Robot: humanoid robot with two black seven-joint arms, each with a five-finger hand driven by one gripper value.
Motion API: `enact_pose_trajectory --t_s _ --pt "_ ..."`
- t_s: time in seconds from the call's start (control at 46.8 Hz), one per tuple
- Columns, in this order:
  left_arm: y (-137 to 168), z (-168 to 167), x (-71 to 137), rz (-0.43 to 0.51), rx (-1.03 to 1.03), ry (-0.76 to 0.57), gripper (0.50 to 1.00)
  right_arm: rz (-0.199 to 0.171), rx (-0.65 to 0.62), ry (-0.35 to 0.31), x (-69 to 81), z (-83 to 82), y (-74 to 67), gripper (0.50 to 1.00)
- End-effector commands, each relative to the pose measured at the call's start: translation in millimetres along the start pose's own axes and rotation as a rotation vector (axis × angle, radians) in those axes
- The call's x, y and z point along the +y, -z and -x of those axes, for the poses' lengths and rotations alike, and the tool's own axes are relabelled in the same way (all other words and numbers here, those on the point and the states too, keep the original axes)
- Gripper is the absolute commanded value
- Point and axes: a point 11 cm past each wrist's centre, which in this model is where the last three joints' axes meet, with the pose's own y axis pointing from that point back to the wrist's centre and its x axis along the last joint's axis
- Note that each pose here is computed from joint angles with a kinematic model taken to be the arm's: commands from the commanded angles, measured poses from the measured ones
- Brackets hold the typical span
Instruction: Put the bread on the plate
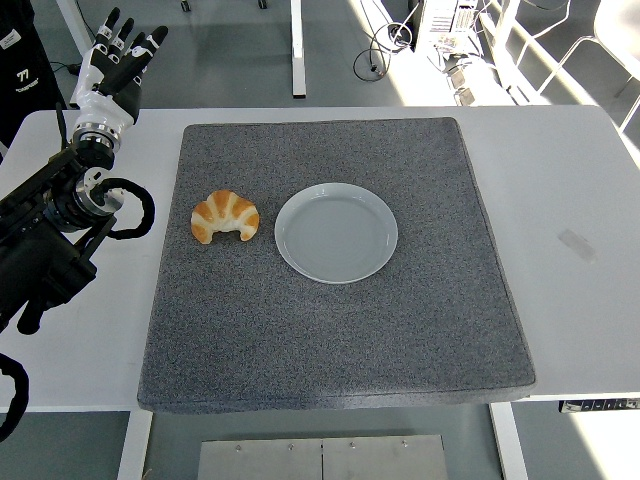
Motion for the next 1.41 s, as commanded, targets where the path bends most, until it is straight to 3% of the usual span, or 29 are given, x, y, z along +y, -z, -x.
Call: enact_pose_trajectory --t_s 0.0,0.662,1.132,1.389 --pt "1 -1 0 -0.001 0.0 -0.001 0.974 0.0 0.0 0.0 0.0 -0.1 -0.1 1.0" --pt "-6 3 -2 0.01 -0.009 0.029 0.974 0.0 0.0 0.0 0.0 -0.1 -0.1 1.0" --pt "-28 9 -8 -0.027 -0.288 0.179 0.963 0.0 0.0 0.0 0.0 -0.1 -0.1 1.0" --pt "-33 31 -15 -0.069 -0.511 0.268 0.936 -0.001 0.0 0.0 -0.2 -0.1 0.7 1.0"
